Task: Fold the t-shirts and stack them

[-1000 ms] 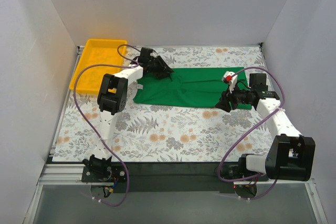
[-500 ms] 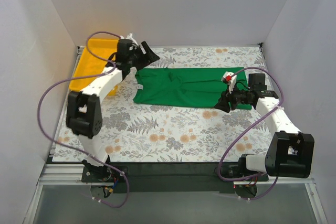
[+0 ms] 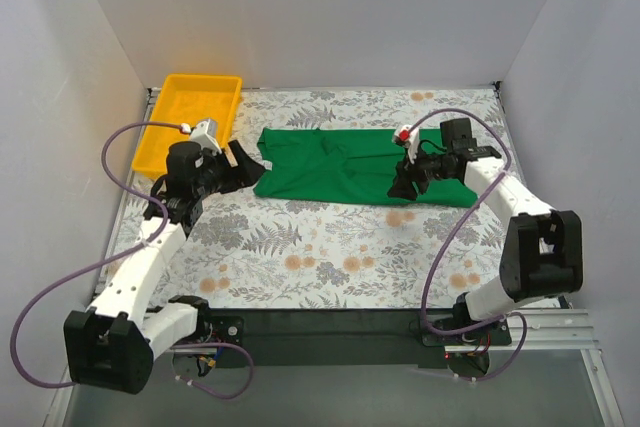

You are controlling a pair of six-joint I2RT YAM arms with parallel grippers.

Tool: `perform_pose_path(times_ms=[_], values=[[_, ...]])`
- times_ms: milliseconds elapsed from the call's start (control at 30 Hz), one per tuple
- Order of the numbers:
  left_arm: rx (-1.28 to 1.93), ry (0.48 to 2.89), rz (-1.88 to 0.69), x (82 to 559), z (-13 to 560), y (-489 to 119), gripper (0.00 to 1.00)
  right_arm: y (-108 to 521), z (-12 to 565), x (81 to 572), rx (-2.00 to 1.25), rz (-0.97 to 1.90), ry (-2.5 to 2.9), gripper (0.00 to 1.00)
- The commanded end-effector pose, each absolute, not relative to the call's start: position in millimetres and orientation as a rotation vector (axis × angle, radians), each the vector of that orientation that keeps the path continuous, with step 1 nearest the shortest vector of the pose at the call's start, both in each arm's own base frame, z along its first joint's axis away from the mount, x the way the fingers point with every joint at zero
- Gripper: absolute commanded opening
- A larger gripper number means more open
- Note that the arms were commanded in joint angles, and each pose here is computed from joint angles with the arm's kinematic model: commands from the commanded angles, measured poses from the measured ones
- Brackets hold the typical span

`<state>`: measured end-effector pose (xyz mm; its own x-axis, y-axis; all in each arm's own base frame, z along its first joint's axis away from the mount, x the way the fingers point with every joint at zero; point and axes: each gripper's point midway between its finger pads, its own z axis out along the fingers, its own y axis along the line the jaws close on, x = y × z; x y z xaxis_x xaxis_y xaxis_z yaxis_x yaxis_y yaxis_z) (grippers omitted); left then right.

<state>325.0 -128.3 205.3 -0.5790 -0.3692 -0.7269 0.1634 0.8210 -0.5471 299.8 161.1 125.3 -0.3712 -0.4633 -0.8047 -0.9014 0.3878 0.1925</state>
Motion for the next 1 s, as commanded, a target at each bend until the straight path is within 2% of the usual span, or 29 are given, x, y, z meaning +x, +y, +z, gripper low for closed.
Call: perform_pose_path(times_ms=[0, 333, 600, 800, 967], values=[[-0.080, 2.042, -0.694, 303, 207, -123, 0.73, 185, 156, 333, -1.176, 0.846, 1.929, 0.56], [-0.094, 2.054, -0.673, 280, 182, -116, 0.72, 257, 167, 400, -1.119, 0.982, 1.976, 0.54], [-0.091, 2.084, -0.679, 283, 175, -118, 0.72, 280, 151, 428, -1.103, 0.998, 2.002, 0.54], [-0.095, 2.096, -0.676, 283, 171, -118, 0.72, 291, 151, 462, -0.978, 0.978, 2.024, 0.54], [-0.092, 2.101, -0.682, 283, 170, -119, 0.72, 293, 128, 483, -0.868, 0.946, 2.100, 0.54]])
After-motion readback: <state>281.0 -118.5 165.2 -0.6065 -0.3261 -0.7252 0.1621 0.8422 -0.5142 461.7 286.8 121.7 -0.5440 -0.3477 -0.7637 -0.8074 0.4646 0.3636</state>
